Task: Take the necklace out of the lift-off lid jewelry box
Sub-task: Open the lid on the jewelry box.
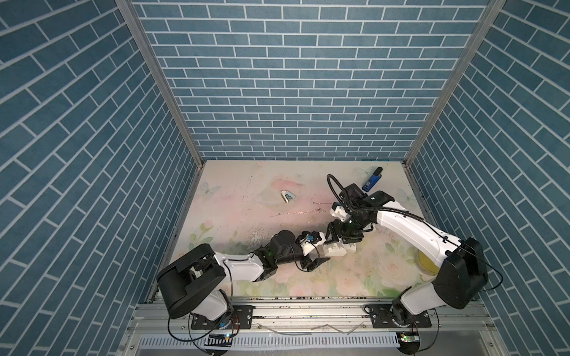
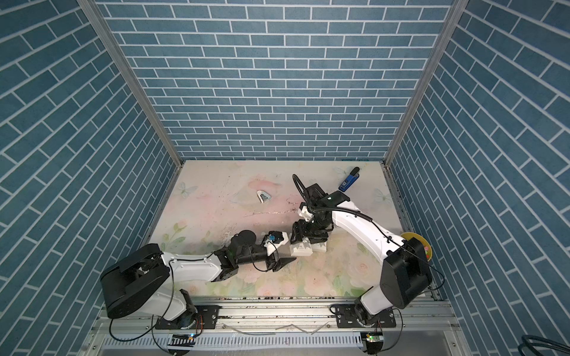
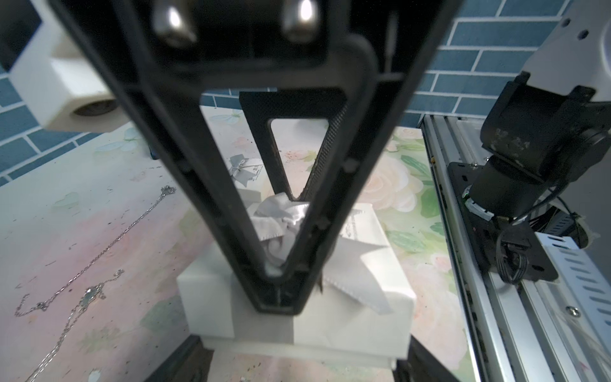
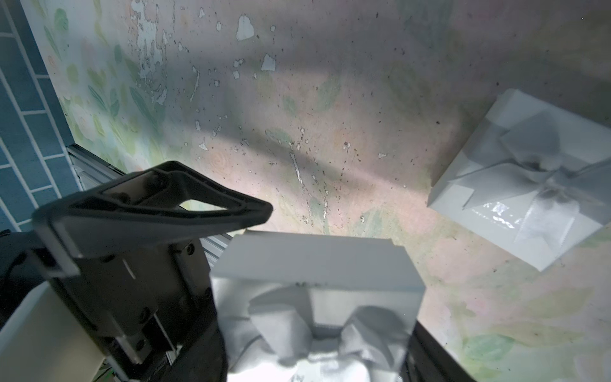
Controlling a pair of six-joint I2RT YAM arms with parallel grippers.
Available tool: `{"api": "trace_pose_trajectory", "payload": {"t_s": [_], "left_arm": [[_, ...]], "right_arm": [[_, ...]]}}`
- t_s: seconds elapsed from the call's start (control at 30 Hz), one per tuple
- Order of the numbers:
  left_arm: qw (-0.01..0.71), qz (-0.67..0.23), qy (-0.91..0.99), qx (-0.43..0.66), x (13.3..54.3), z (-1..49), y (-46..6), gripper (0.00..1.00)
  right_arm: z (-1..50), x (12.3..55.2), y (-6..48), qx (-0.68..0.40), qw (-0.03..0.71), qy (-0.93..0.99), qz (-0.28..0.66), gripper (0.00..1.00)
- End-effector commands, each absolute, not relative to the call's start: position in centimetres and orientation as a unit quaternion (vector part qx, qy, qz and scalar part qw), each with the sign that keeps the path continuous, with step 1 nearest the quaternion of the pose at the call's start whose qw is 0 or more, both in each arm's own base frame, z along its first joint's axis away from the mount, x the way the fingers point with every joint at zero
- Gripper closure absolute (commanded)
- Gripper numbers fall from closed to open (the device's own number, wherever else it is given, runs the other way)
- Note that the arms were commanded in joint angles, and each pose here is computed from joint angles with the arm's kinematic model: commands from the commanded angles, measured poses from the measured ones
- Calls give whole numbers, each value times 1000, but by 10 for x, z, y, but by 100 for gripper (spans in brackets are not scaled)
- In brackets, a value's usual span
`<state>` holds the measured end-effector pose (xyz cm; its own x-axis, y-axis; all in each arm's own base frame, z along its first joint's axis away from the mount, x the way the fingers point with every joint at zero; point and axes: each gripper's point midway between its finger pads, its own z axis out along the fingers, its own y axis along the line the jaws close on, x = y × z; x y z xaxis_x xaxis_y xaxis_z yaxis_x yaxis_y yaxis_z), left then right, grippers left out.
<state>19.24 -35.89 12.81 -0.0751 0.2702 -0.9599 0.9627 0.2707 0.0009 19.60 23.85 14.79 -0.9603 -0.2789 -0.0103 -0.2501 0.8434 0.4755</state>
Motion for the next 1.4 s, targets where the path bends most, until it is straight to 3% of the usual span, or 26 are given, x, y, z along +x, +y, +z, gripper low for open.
{"api": "trace_pose_trajectory", "payload": {"t_s": [0.0,0.5,1.37], "left_arm": [[492,-392,618,473,190,146,-368,20],[485,-404,622,464,187,149,-366,49],[477,-394,635,462,179,148,-350,58]], "right_arm": [[158,191,237,152,26,-955,-254,27],[160,193,238,149,23,-952,-266,26],[173,198,234,146,32,-940,-308,21]]}}
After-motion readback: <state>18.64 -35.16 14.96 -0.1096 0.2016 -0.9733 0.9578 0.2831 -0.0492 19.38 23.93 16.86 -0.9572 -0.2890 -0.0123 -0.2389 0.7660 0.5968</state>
